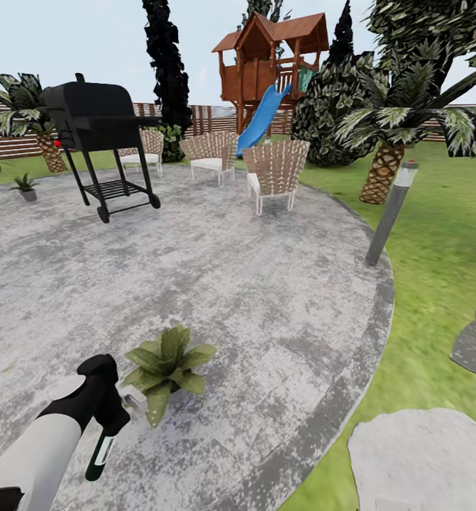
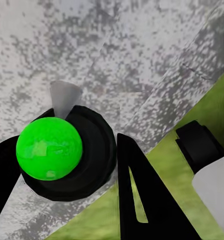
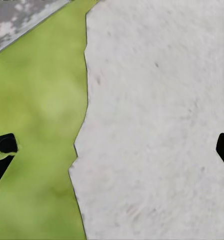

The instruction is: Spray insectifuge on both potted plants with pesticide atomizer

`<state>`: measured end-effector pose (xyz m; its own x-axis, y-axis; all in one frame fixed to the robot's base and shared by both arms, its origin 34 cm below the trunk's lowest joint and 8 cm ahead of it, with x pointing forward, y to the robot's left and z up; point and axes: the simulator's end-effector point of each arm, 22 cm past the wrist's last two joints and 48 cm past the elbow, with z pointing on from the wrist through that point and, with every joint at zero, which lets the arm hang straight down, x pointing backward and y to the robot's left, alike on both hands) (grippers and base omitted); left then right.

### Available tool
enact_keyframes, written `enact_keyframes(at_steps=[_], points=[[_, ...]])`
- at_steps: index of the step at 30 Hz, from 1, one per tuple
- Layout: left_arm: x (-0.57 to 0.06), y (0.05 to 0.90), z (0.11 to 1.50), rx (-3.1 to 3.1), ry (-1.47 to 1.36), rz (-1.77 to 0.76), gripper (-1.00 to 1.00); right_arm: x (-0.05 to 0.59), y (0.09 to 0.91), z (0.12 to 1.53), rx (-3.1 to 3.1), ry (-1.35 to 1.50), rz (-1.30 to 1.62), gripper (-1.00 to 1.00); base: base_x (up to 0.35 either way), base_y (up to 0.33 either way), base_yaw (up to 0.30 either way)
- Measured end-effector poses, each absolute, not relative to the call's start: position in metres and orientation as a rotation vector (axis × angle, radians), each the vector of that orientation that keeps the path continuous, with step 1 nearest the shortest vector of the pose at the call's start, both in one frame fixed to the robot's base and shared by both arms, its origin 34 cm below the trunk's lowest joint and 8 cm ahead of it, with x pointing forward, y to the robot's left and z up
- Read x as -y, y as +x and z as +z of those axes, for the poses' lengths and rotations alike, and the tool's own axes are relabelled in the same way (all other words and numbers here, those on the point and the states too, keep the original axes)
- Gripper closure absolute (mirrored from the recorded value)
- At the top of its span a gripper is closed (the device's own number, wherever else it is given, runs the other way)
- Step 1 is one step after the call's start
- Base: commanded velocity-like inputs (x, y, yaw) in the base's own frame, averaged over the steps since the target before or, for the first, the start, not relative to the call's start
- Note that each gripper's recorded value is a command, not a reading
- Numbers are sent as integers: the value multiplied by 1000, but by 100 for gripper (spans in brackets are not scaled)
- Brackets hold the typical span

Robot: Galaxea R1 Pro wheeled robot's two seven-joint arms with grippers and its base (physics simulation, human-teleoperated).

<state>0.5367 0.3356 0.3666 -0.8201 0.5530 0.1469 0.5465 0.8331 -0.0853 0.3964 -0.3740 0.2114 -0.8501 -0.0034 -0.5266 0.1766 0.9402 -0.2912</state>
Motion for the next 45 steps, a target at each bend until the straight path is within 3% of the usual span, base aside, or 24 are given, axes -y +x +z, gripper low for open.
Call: enact_keyframes(at_steps=[15,34,45], points=[[-340,544,372,2866,-863,39,100,374,397,212,-2552,123,-449,-100,-27,-255,257],[-338,558,384,2908,-808,6,100,375,396,212,-2553,122,-449,-100,311,-58,17],[-340,558,384,2909,-806,4,100,374,396,211,-2554,123,-449,-100,254,-193,253]])
